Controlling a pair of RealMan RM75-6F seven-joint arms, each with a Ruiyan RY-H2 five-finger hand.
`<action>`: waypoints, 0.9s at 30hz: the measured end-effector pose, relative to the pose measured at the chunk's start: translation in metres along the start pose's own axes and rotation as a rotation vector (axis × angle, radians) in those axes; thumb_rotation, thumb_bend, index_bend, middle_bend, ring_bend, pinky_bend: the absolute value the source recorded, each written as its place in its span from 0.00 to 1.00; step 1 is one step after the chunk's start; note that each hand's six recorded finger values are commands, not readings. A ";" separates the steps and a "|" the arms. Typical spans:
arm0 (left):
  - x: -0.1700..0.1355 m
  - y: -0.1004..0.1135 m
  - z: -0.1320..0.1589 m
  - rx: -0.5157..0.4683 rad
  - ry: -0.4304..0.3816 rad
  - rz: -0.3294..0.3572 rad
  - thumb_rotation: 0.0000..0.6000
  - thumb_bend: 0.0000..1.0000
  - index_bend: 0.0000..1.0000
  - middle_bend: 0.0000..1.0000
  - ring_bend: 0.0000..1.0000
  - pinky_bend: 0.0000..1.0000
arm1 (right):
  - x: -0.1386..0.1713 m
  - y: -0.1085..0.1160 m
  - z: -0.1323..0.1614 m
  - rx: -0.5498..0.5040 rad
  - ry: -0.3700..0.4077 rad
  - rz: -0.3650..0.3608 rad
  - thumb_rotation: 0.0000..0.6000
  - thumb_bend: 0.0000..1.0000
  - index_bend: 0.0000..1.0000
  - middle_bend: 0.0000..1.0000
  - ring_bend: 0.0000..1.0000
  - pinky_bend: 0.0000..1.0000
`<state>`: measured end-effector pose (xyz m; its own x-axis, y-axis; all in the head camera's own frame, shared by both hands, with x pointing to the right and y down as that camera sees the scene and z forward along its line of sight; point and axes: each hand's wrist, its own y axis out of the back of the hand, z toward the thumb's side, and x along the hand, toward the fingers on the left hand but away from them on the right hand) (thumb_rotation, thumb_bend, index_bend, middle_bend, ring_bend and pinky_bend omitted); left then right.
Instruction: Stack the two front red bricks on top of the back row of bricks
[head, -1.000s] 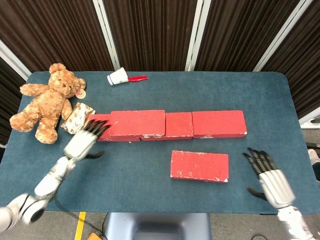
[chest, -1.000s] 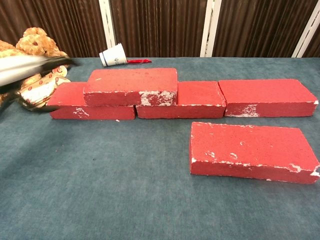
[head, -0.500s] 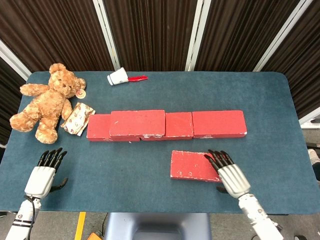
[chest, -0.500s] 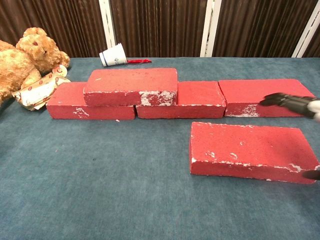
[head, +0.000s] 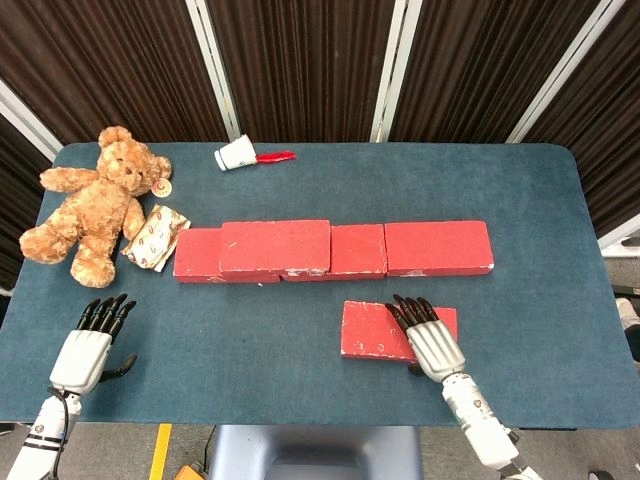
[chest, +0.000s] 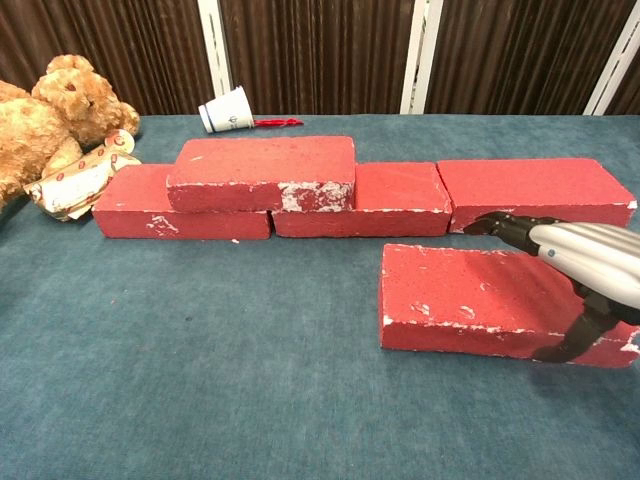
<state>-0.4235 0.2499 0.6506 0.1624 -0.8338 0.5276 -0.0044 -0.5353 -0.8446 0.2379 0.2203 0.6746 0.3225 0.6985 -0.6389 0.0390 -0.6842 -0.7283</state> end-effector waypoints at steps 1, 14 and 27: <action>0.000 -0.001 0.000 0.000 0.001 -0.005 1.00 0.27 0.00 0.00 0.00 0.00 | -0.002 0.000 -0.001 -0.004 -0.008 0.000 1.00 0.06 0.00 0.00 0.00 0.00; 0.003 -0.007 0.000 0.047 -0.016 -0.024 1.00 0.27 0.00 0.00 0.00 0.00 | -0.020 -0.011 -0.009 -0.002 -0.049 0.127 1.00 0.06 0.00 0.00 0.00 0.00; 0.003 -0.009 -0.004 0.045 0.016 -0.045 1.00 0.27 0.00 0.00 0.00 0.00 | -0.024 -0.008 -0.011 0.021 -0.049 0.132 1.00 0.12 0.53 0.44 0.40 0.59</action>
<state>-0.4271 0.2519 0.6597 0.1459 -0.8112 0.5662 0.0474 -0.5660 -0.8231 0.2405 0.2062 0.6983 0.2770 0.6120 -0.7407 -0.0206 -0.7669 -0.6414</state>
